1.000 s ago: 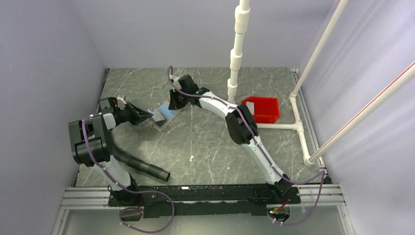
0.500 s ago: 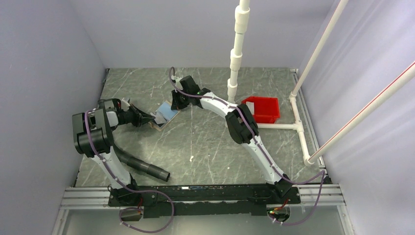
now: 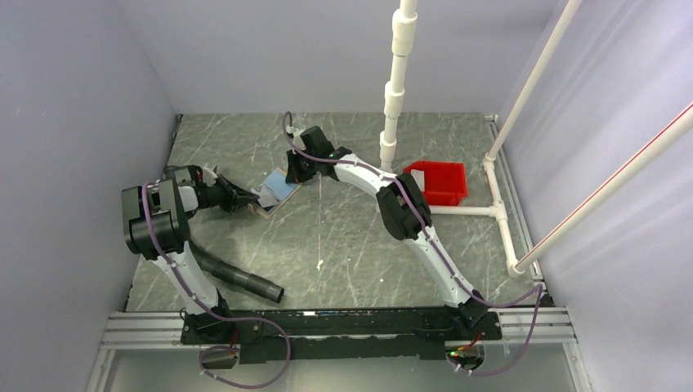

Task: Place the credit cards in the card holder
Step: Insert the credit card into the card holder.

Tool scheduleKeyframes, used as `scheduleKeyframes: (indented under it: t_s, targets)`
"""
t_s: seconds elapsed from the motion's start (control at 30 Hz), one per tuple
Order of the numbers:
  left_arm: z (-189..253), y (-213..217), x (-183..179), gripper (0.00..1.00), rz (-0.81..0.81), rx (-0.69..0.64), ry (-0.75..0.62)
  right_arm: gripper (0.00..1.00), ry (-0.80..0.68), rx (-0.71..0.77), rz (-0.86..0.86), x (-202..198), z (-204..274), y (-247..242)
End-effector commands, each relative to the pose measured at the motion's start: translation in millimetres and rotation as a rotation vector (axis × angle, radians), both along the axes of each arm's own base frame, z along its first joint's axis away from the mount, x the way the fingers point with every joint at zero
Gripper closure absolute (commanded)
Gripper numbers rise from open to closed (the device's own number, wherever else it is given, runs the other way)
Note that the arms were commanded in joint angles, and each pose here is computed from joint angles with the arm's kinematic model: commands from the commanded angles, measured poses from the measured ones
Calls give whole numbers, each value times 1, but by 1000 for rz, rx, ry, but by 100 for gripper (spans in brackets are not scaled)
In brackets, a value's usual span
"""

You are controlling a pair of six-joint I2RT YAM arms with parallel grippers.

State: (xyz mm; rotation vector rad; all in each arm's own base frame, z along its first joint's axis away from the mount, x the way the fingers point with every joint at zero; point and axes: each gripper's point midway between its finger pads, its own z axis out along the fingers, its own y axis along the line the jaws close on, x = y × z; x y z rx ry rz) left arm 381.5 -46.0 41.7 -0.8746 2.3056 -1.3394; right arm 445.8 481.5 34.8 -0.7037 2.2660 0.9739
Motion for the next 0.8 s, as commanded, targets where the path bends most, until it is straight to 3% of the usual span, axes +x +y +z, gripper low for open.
scheduleKeyframes:
  t_s: [0.0, 0.37, 0.77]
  targets:
    - [6, 0, 10, 100, -16, 27, -85, 100, -20, 16, 10, 5, -2, 3]
    - [22, -4, 13, 100, -22, 57, -158, 100, -18, 13, 14, 4, -3, 2]
    - [14, -5, 14, 100, -27, 27, -125, 100, -16, 13, 20, 2, -4, 3]
